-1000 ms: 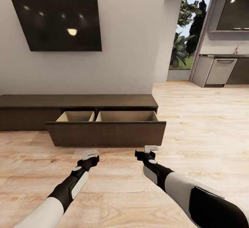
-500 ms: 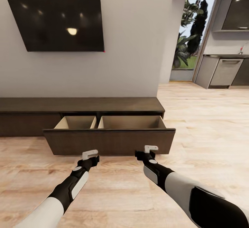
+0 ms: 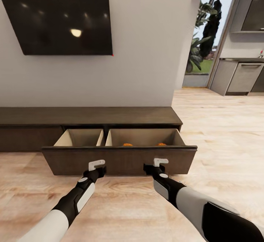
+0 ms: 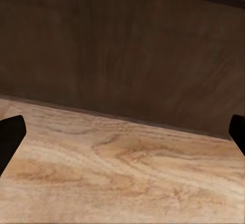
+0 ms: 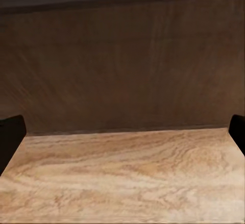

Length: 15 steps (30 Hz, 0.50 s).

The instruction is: Place each of the two pumpkins and all three candles from the living room inside a cabinet in the living room (use any cabinet), then make sure every cabinet is closed, and position the cauldron so it is next to a table in the living room.

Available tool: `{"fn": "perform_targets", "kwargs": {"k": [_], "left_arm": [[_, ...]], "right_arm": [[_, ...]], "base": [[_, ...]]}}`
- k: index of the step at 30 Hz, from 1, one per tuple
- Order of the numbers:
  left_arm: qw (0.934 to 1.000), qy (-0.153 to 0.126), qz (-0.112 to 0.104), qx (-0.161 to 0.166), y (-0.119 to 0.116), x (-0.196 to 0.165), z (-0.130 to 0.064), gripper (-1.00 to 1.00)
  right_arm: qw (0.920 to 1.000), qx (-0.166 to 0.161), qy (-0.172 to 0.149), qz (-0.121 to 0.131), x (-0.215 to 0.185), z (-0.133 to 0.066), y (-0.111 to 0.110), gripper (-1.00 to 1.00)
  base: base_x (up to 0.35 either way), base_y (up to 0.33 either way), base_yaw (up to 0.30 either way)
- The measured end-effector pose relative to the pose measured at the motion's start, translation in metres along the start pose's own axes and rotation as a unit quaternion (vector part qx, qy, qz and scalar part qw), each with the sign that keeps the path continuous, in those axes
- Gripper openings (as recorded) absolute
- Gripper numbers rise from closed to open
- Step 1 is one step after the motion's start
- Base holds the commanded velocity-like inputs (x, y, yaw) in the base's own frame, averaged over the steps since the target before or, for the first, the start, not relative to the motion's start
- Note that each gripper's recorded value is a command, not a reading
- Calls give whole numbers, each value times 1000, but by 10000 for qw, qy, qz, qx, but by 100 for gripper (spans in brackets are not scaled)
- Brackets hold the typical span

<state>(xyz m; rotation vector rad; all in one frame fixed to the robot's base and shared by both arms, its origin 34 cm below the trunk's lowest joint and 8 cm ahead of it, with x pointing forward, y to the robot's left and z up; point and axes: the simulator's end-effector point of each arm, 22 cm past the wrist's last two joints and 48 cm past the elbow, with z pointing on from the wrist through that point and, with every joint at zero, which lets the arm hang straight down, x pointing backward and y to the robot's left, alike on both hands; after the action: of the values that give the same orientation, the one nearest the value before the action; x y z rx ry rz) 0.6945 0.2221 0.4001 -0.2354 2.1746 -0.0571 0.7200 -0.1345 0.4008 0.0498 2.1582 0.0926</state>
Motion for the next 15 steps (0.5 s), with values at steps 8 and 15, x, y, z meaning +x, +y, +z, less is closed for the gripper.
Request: {"fn": "perform_targets", "kwargs": {"k": [8,15], "left_arm": [[9999,11,117,66,-8,3,-1,100],[9996,27,231,133,-15,6,-2,100]], "right_arm": [[9997,20,230,63,34,-5,-3,100],[9995,17,307,89,45,-7,-3,100]], "base": [[44,9,0],[17,4,0]]}}
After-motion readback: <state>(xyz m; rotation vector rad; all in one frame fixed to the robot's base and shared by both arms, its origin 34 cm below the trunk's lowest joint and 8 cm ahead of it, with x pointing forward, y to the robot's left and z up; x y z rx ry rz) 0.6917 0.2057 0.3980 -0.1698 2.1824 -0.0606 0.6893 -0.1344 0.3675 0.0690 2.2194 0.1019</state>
